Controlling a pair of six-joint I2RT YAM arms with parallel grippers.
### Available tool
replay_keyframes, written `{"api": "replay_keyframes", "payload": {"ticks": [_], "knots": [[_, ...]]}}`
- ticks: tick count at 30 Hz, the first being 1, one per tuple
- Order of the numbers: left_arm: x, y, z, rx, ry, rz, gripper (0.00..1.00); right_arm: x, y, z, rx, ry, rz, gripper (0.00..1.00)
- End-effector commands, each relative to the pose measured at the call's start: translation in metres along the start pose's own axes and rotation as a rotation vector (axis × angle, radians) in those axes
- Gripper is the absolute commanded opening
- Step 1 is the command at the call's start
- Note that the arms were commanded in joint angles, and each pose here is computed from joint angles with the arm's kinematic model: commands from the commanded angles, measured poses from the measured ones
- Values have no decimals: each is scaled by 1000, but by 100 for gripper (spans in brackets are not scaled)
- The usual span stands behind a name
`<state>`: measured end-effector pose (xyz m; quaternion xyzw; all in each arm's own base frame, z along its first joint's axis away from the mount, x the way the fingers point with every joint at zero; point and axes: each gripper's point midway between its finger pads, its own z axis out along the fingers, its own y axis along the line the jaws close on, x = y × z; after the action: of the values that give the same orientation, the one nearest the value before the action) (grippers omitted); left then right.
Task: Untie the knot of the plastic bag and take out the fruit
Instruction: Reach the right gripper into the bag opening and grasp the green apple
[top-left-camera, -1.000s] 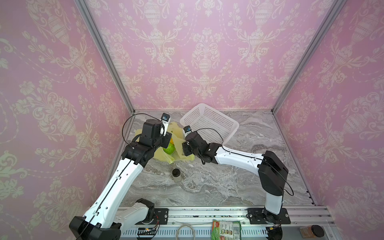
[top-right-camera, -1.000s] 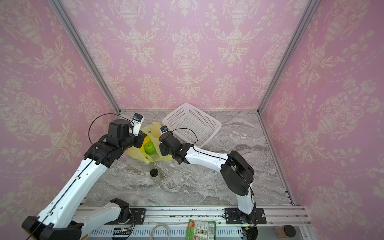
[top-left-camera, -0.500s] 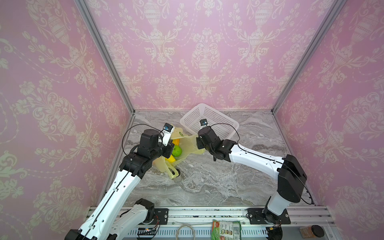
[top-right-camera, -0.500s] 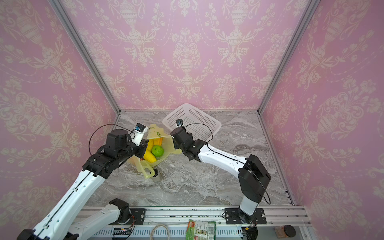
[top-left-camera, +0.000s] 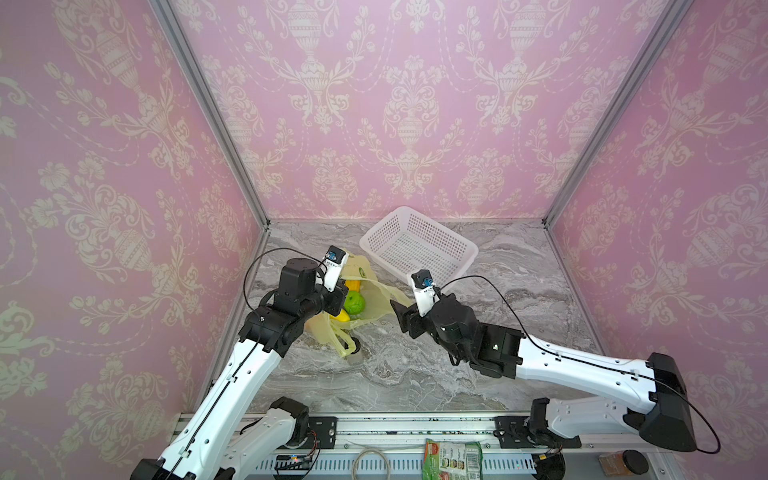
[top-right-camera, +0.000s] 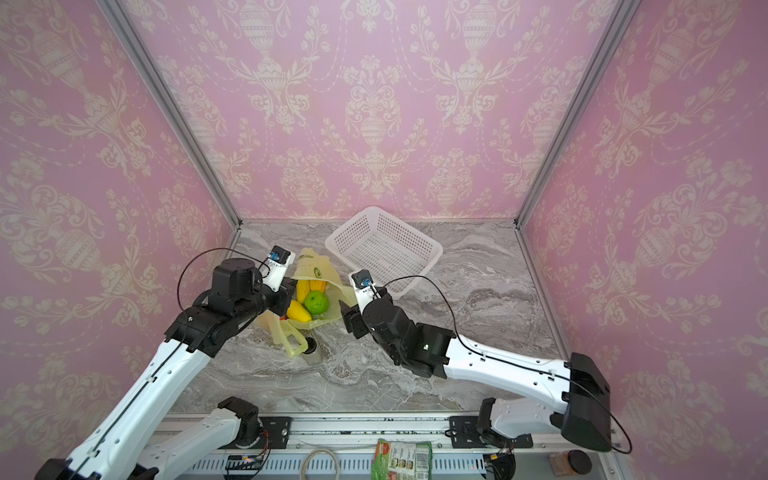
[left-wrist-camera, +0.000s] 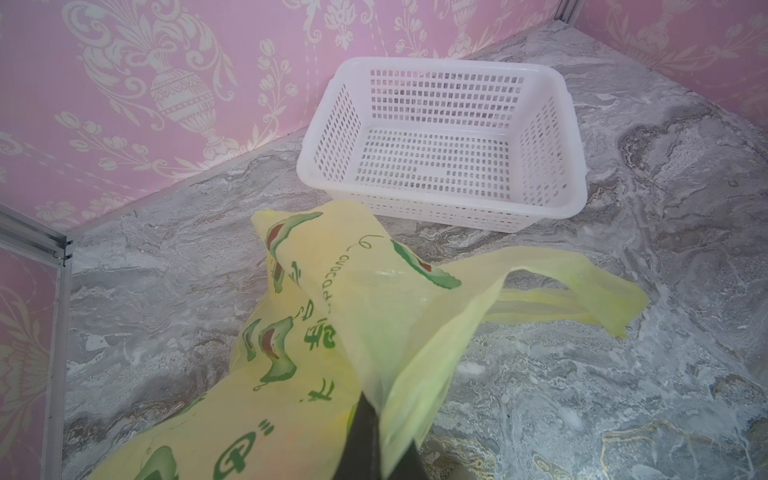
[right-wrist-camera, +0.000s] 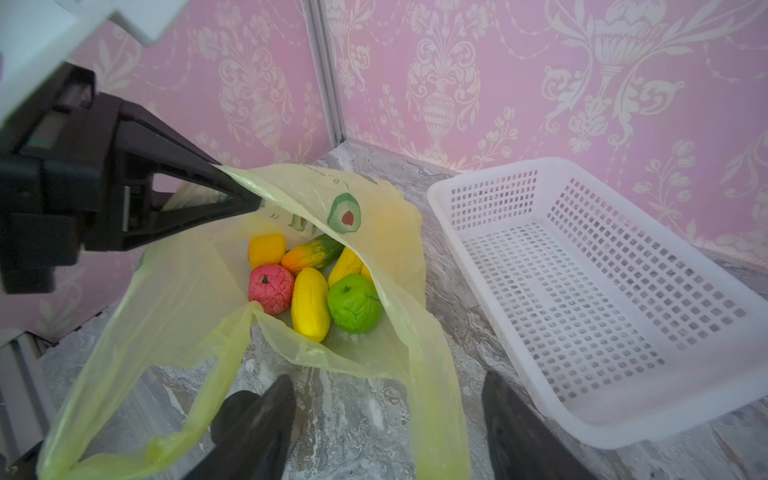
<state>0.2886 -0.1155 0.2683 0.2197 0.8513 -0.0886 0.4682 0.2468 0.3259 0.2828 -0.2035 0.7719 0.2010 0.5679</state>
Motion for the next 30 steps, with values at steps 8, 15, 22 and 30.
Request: {"api": "replay_keyframes", "payload": {"ticks": [8,15,22,30], "knots": [[2,0,3,19,-2,9,0,53,56,53,-121,103,-23,45],[0,0,-1,20,-14,8,0,83,79,113,-103,202,-61,43],[-3,-5,-3,51,-27,8,0,114,63,182,-9,277,-19,54],[-4,-13,-3,94,-33,7,0,147,44,234,90,363,-10,82]]}}
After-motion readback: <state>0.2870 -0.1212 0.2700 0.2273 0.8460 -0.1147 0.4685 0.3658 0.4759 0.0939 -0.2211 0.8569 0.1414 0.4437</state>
